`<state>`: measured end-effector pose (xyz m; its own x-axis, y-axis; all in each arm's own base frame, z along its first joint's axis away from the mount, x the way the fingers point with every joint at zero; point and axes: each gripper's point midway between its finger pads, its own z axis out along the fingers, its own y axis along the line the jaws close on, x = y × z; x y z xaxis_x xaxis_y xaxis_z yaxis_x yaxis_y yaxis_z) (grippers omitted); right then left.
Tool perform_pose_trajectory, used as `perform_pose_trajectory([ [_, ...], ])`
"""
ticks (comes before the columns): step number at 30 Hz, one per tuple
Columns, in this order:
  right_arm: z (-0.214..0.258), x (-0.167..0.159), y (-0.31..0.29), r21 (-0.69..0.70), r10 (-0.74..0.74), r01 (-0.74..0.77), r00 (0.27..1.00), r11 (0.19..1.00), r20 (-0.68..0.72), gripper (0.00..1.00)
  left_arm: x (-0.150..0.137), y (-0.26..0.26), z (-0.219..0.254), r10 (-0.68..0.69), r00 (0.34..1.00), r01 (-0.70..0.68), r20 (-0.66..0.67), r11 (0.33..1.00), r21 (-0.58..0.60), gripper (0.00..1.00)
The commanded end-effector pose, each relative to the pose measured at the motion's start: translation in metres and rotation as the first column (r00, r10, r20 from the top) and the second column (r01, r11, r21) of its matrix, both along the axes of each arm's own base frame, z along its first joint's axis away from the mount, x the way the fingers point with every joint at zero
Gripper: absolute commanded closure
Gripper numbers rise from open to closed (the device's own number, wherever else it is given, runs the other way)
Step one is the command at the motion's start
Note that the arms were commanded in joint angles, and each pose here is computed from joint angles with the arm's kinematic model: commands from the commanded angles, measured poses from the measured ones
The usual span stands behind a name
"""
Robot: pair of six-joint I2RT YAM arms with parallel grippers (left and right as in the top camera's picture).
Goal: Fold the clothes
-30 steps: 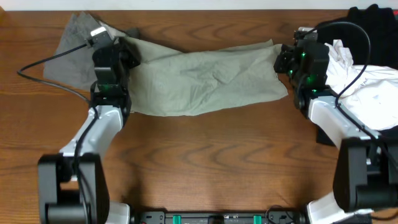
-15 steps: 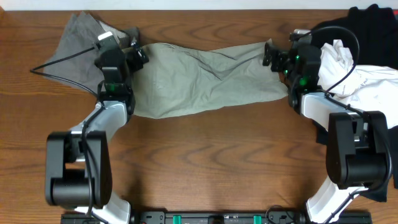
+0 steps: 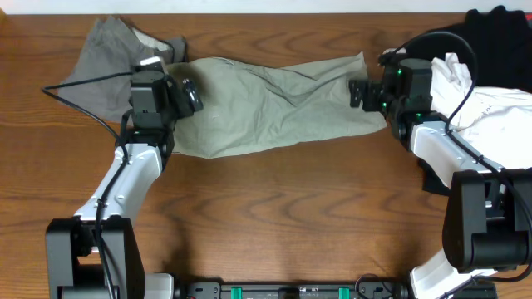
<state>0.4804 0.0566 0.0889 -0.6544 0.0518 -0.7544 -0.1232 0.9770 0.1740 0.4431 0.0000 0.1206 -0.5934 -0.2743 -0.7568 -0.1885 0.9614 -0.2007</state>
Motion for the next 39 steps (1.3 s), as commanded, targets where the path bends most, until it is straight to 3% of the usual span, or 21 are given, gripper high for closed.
perform_pose_trajectory([
  [1, 0.012, 0.003, -0.008, -0.070, 0.053, -0.052, 0.999, 0.996, 0.012, 0.01, -0.007, -0.007, -0.008, -0.054, 0.997, 0.053, -0.051, 0.998, -0.018, 0.02],
  [9, -0.012, -0.021, -0.019, -0.085, 0.059, -0.072, 0.988, 0.994, -0.143, 0.01, -0.038, -0.012, -0.037, -0.078, 0.973, 0.069, -0.219, 0.996, -0.051, 0.02],
  [14, -0.032, -0.031, -0.017, -0.081, 0.084, -0.103, 0.973, 0.991, -0.213, 0.15, -0.043, -0.014, -0.040, -0.083, 0.966, 0.071, -0.243, 0.996, -0.058, 0.02],
  [19, -0.057, -0.037, -0.012, -0.046, 0.091, -0.108, 0.956, 0.993, -0.279, 0.39, -0.044, -0.014, -0.042, -0.084, 0.964, 0.071, -0.252, 0.996, -0.059, 0.02],
  [34, -0.107, -0.053, -0.015, -0.027, 0.058, -0.076, 0.910, 0.997, -0.411, 0.38, -0.047, -0.013, -0.044, -0.083, 0.961, 0.070, -0.264, 0.996, -0.059, 0.02],
  [35, -0.111, -0.055, -0.015, -0.024, 0.055, -0.072, 0.905, 0.997, -0.421, 0.51, -0.046, -0.013, -0.043, -0.083, 0.962, 0.070, -0.260, 0.996, -0.058, 0.02],
  [36, -0.112, -0.056, -0.014, -0.019, 0.058, -0.073, 0.903, 0.997, -0.426, 0.90, -0.045, -0.014, -0.042, -0.084, 0.963, 0.071, -0.255, 0.996, -0.058, 0.02],
  [37, -0.113, -0.058, -0.014, -0.018, 0.058, -0.073, 0.899, 0.997, -0.433, 0.99, -0.044, -0.014, -0.042, -0.084, 0.965, 0.072, -0.250, 0.996, -0.058, 0.02],
  [39, -0.109, -0.060, -0.015, -0.013, 0.053, -0.066, 0.896, 0.998, -0.440, 0.99, -0.042, -0.014, -0.040, -0.084, 0.967, 0.072, -0.239, 0.996, -0.057, 0.02],
])
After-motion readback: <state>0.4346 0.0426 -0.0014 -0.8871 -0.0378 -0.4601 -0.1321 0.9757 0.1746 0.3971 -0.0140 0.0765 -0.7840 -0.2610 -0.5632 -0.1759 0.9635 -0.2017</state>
